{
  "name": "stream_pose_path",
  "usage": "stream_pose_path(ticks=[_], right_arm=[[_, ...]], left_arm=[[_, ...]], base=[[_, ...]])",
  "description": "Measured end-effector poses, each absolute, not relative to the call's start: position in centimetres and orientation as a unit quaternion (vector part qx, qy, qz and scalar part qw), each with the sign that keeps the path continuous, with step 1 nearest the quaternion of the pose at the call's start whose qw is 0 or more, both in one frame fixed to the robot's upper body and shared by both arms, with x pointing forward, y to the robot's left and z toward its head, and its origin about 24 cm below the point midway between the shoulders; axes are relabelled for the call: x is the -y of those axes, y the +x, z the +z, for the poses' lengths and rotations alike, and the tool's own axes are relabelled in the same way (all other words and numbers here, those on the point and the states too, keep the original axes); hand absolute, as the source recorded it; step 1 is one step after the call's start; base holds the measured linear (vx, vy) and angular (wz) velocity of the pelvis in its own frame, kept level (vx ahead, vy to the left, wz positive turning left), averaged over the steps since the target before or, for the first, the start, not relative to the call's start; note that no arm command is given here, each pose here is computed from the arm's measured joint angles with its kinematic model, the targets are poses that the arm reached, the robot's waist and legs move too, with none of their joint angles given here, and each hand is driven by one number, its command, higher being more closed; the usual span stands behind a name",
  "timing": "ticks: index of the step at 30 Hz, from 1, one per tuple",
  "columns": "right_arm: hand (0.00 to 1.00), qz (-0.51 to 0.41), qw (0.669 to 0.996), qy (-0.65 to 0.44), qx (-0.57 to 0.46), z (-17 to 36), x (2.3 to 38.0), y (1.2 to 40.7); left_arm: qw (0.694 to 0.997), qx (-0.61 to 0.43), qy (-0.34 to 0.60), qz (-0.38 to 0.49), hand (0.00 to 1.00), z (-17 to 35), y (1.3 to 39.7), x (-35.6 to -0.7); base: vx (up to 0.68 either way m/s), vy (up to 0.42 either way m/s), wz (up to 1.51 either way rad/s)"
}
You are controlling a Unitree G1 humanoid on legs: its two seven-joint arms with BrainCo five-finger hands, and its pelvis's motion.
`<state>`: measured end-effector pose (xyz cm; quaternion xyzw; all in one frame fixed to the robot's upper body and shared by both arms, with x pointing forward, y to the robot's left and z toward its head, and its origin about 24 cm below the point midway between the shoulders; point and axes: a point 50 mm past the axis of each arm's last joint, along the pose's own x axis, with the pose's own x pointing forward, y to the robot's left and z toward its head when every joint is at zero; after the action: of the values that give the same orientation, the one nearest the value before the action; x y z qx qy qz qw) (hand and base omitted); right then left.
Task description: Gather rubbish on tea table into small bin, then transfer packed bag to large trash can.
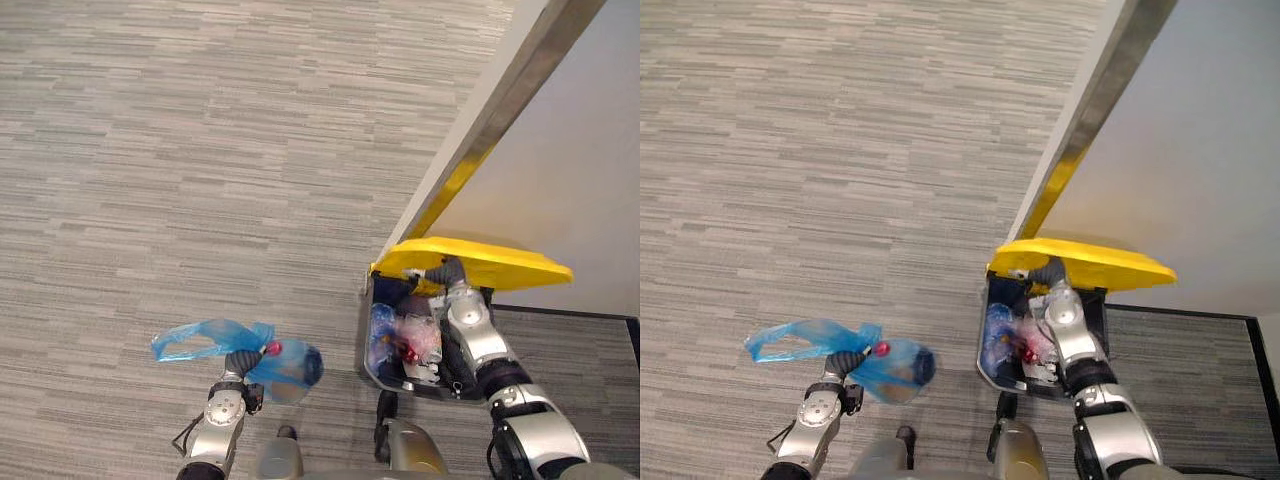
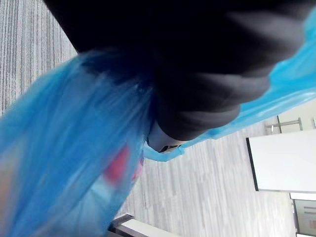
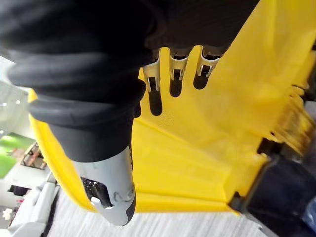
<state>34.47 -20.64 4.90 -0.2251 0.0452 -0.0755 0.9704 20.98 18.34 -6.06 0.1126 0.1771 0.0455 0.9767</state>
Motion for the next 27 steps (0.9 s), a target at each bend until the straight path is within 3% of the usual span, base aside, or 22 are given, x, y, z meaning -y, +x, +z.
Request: stream_pose_path(ticks=[15,27], right_arm=[[0.0,-0.074,0.955,-0.287,-0.031,6.4,21.8,35.0],[0.0,-0.068,0.95,-0.305,0.012,10.2,20.1,37.6]], left_arm=[[0.993,-0.088,0.074,-0.011,1.0,-2.4,22.5,-16.2],[0.99,0.057,-0.011,-0.129,1.0,4.3,25.4,-9.1]], base=[[-0.07,-0.004,-0.07],[-0.14,-0.038,-0.2]])
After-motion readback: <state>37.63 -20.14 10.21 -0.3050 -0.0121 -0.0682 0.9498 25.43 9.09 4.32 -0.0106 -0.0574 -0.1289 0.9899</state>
